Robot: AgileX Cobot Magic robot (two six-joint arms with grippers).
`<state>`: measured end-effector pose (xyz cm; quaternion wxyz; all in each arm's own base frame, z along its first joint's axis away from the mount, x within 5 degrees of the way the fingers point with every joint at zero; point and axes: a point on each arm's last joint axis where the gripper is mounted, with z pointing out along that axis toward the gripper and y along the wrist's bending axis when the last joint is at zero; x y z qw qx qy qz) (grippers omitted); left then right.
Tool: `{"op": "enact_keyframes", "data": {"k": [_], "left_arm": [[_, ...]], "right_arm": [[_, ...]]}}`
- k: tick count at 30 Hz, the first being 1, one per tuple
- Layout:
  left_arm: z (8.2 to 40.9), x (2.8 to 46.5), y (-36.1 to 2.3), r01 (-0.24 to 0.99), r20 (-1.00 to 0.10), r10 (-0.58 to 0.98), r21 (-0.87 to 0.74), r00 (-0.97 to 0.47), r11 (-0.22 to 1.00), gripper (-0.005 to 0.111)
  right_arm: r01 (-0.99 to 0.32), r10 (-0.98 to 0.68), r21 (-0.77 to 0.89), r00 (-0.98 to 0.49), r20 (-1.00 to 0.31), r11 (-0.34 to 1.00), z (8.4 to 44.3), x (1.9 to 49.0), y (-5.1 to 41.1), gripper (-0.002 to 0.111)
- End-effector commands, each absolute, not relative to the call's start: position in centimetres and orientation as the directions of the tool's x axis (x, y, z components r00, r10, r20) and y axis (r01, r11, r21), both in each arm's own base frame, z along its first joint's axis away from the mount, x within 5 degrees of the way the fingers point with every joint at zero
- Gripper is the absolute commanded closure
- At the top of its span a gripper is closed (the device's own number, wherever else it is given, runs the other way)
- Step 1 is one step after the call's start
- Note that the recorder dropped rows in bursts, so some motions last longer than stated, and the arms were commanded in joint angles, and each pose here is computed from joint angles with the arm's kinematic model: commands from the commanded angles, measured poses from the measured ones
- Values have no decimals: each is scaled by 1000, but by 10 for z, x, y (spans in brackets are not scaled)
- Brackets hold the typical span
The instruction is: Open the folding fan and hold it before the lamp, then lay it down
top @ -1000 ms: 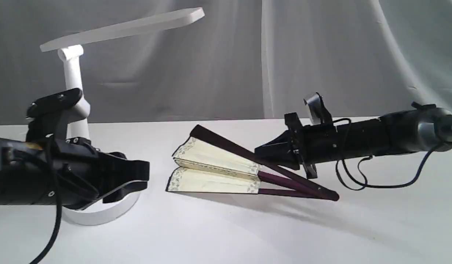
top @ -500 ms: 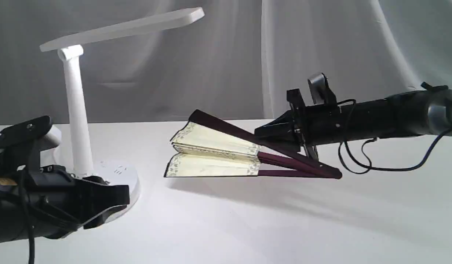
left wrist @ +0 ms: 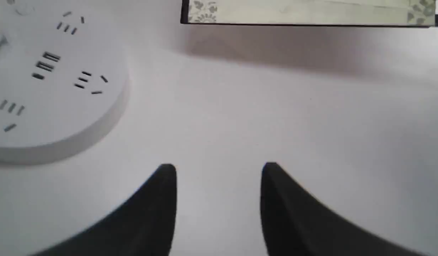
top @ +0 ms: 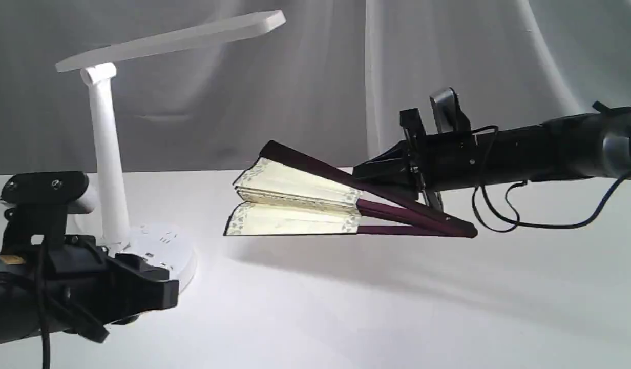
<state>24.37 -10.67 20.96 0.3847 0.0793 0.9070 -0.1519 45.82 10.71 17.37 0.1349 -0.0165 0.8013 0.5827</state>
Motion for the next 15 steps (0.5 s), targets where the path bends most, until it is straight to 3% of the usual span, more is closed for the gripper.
{"op": "enact_keyframes", "data": {"k": [1, 4, 9, 15], "left_arm": [[212, 240, -100, 286, -782, 93, -112, -617, 952, 77], [213, 238, -94, 282, -809, 118, -62, -576, 957, 85], [208, 223, -107, 407, -680, 189, -175, -708, 897, 107], [206, 218, -109, 419, -599, 230, -196, -767, 887, 107]], "right_arm": [[-187, 136, 937, -962, -235, 295, 182, 456, 109, 108], [-187, 136, 937, -962, -235, 295, 182, 456, 109, 108], [-187, 136, 937, -962, -235, 295, 182, 456, 109, 108], [-185, 137, 937, -963, -233, 295, 182, 456, 109, 108]]}}
